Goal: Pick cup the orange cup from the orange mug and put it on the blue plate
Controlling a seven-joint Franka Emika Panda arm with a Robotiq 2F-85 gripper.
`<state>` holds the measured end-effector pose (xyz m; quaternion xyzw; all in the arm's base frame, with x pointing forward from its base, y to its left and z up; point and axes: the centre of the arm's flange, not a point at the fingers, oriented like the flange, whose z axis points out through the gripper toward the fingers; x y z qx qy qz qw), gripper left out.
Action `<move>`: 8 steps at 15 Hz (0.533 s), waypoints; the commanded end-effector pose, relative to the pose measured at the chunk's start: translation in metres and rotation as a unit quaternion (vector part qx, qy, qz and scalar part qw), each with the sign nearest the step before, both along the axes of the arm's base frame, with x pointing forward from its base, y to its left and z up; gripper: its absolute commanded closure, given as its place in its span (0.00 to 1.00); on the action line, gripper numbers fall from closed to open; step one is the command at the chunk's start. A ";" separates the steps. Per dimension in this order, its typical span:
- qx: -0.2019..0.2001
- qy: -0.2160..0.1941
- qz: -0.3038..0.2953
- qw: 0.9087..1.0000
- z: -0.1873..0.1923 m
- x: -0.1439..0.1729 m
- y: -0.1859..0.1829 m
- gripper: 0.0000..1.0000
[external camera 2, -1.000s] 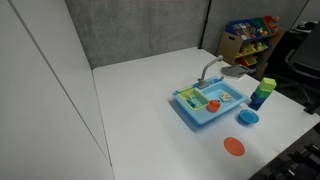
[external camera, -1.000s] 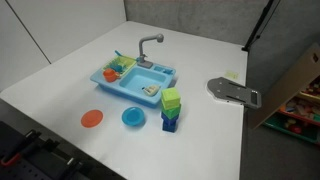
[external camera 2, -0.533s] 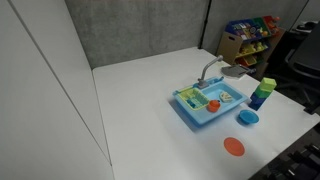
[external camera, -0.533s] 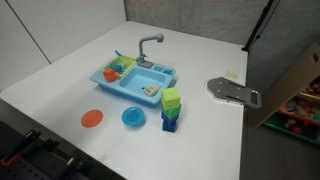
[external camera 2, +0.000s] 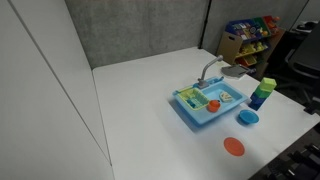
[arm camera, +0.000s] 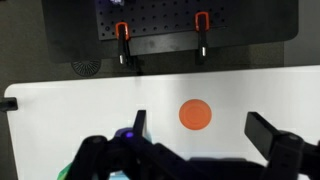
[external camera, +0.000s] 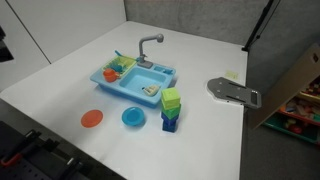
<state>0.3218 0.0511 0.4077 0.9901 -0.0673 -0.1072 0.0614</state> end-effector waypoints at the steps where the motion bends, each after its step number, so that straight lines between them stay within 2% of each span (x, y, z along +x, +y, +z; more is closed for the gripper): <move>1: 0.013 -0.024 -0.014 1.000 -0.005 0.044 0.005 0.00; 8: 0.033 -0.100 -0.012 0.994 -0.027 0.106 0.011 0.00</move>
